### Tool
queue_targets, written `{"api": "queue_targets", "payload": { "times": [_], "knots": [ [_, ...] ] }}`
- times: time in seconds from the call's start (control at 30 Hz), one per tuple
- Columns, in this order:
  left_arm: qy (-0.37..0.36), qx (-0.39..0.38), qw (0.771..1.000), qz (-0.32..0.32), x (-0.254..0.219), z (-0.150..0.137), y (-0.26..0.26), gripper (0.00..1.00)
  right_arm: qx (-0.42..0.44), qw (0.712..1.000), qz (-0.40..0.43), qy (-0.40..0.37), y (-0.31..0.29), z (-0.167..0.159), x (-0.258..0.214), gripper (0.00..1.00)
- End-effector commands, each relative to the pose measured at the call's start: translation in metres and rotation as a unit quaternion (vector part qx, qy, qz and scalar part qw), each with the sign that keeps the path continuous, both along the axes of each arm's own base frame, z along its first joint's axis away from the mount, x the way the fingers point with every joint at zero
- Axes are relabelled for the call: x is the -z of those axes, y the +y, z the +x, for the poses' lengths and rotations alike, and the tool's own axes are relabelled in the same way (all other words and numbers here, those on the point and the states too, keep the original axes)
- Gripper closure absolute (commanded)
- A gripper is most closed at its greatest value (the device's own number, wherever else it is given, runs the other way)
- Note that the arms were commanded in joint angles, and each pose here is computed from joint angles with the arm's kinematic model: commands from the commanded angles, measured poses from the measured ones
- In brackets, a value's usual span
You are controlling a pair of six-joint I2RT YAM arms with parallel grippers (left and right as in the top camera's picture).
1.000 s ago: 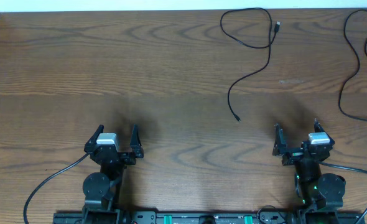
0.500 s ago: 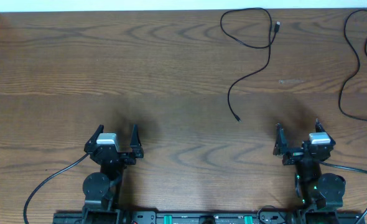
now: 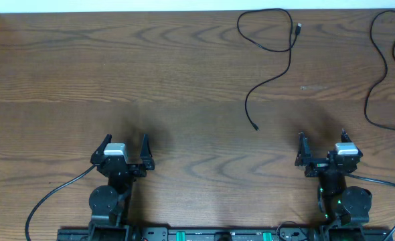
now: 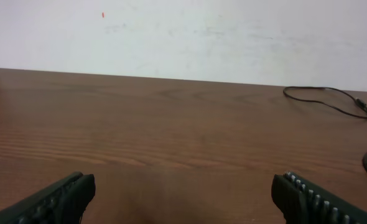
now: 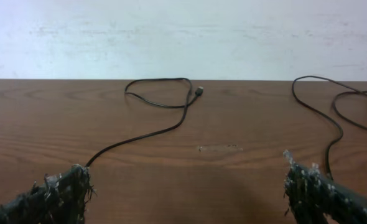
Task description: Untangle cables
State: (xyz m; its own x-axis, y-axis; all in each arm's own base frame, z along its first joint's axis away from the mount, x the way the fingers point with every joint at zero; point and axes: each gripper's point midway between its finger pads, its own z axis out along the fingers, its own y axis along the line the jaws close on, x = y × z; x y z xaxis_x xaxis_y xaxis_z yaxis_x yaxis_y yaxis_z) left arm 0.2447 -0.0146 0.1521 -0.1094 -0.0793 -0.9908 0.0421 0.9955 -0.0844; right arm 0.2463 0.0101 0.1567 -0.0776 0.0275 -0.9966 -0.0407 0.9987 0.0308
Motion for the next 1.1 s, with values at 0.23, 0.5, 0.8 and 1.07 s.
{"api": "queue_targets", "payload": {
  "times": [0.23,0.5,0.8,1.07],
  "knots": [
    [0.025,-0.009,1.000,0.011,0.0161,-0.0011,0.0039,0.04,-0.007,0.998,-0.057,-0.002,0.0011,-0.0004,0.0007,0.01],
    [0.025,-0.009,1.000,0.011,0.0161,-0.0011,0.0039,0.04,-0.007,0.998,-0.057,-0.002,0.0011,-0.0004,0.0006,0.01],
    [0.025,-0.009,1.000,0.011,0.0161,-0.0011,0.0039,0.04,-0.007,0.998,-0.057,-0.003,0.0011,-0.0004,0.0001,0.01],
    [0.025,-0.009,1.000,0.011,0.0161,-0.0011,0.0039,0.04,-0.007,0.998,-0.057,-0.003,0.0011,-0.0004,0.0001,0.01]
  ]
}}
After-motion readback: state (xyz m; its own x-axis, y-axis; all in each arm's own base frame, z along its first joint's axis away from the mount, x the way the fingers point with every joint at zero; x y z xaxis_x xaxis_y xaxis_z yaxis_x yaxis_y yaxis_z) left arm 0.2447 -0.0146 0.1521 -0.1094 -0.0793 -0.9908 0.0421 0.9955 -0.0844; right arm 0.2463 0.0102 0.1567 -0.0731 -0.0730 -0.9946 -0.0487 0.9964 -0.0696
